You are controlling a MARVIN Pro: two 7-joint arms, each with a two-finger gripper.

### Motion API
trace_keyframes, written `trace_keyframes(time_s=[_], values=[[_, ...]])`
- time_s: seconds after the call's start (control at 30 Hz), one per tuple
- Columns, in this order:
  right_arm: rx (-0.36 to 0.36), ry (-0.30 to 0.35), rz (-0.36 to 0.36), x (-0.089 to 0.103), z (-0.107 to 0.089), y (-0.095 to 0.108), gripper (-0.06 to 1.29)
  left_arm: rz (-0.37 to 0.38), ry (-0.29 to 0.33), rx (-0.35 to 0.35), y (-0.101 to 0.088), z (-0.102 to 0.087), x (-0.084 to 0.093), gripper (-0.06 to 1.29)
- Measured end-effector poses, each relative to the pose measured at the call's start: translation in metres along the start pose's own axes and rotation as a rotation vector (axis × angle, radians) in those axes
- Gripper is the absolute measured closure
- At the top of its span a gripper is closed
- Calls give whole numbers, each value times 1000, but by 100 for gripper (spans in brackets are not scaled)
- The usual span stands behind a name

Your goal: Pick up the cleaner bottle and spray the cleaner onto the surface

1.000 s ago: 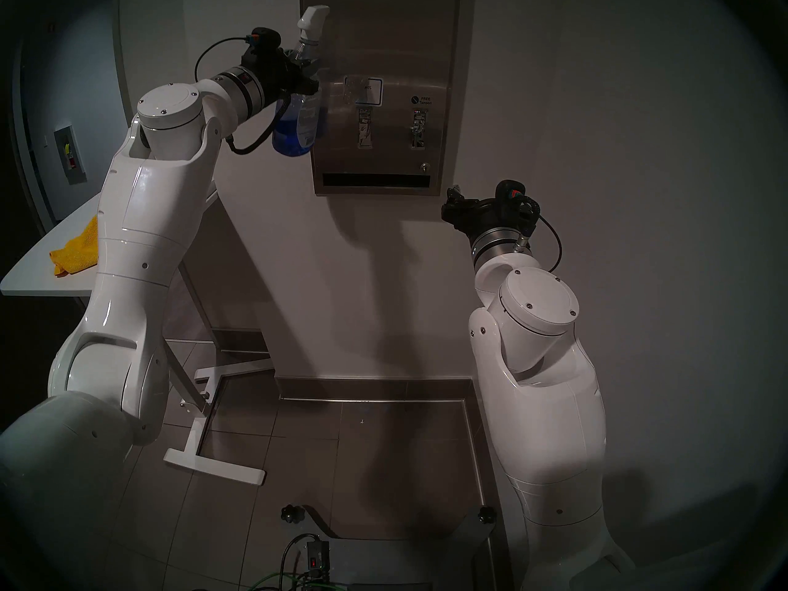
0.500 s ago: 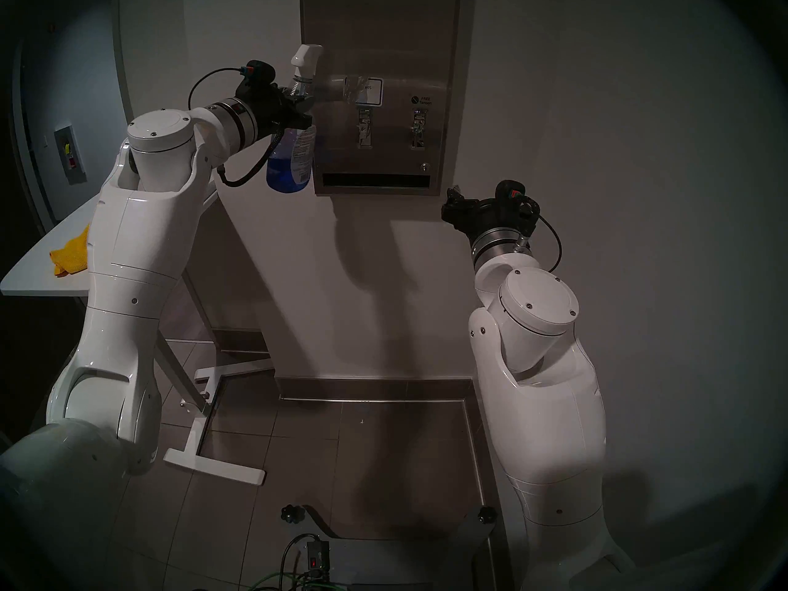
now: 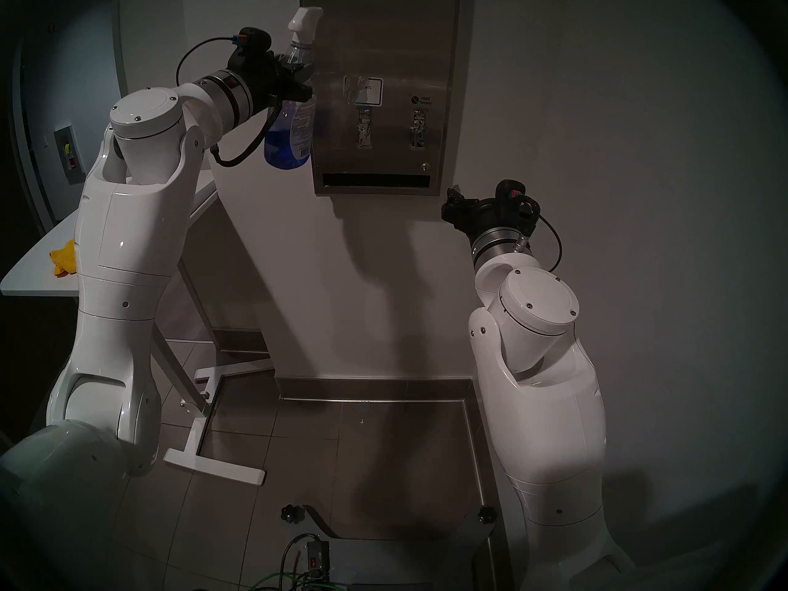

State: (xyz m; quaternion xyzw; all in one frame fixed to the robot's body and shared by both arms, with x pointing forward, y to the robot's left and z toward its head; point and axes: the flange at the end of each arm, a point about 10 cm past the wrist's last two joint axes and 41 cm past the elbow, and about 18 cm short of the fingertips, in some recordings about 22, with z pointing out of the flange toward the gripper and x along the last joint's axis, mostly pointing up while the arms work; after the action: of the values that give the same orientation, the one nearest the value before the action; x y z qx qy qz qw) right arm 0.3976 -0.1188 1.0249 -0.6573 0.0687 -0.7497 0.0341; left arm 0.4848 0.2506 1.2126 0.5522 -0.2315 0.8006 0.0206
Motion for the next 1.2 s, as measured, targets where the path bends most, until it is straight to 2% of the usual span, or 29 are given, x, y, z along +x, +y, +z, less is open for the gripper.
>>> trace_keyframes(time_s=[0.4, 0.8, 0.97, 1.1, 1.2], values=[[0, 4, 1, 1, 0, 0, 1, 52, 114, 81, -4, -23, 45, 89], [1, 10, 3, 4, -1, 0, 1, 74, 158, 162, 6, -47, 66, 89], [1, 13, 5, 5, -2, 0, 1, 37, 116, 225, 8, -61, 64, 89], [1, 15, 6, 6, -2, 0, 1, -13, 53, 275, 9, -72, 56, 89], [1, 17, 6, 7, -2, 0, 1, -77, 7, 300, 12, -80, 52, 89]])
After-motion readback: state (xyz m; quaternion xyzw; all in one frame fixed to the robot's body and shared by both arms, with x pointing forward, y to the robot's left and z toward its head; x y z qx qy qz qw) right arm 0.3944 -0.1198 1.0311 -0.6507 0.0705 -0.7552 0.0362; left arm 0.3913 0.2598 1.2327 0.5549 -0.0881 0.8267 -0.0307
